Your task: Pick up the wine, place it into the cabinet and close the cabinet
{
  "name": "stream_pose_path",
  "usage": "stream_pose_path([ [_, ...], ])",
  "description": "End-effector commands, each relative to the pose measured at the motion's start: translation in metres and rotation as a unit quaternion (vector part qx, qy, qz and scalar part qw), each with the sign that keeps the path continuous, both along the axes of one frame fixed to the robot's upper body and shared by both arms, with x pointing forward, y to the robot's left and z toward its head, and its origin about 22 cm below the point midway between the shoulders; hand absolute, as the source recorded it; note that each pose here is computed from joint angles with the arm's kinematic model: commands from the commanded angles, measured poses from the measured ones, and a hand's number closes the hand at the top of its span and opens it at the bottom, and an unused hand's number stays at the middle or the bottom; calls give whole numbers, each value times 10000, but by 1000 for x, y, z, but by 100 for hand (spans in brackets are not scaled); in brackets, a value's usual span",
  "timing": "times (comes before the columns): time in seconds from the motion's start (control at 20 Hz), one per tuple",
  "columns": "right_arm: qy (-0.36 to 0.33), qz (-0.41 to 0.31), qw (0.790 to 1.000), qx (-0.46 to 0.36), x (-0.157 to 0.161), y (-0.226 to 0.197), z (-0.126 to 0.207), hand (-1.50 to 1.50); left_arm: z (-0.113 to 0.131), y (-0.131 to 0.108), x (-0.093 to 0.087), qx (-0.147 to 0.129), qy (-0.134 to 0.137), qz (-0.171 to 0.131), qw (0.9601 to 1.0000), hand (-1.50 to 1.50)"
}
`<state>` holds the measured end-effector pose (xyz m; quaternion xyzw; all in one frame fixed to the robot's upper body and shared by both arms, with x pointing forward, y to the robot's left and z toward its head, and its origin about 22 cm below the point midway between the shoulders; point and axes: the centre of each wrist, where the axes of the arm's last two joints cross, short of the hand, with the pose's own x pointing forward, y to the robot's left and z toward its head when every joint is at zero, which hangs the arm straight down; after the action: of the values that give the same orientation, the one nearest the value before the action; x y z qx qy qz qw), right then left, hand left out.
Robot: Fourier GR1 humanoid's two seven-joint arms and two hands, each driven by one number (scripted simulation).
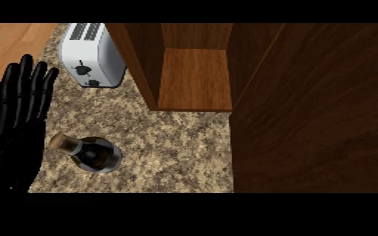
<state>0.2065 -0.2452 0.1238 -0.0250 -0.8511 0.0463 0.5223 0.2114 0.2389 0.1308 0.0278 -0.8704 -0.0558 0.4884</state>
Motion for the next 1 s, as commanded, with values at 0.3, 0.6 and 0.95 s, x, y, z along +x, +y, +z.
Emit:
stream_pose_path([
  [0.3,443,1094,9928,213,-23,8,-6,-150,-31,6,16,-1343,899,-1020,9816,-150],
  [0.6,561,1255,9901,288,-27,-9,4,-150,8,10,-8,-1549,1343,-1446,9680,-150],
  [0.95,564,1348,9890,219,-58,-4,41,-150,14,4,-3,-1715,1334,-1284,9676,-150],
])
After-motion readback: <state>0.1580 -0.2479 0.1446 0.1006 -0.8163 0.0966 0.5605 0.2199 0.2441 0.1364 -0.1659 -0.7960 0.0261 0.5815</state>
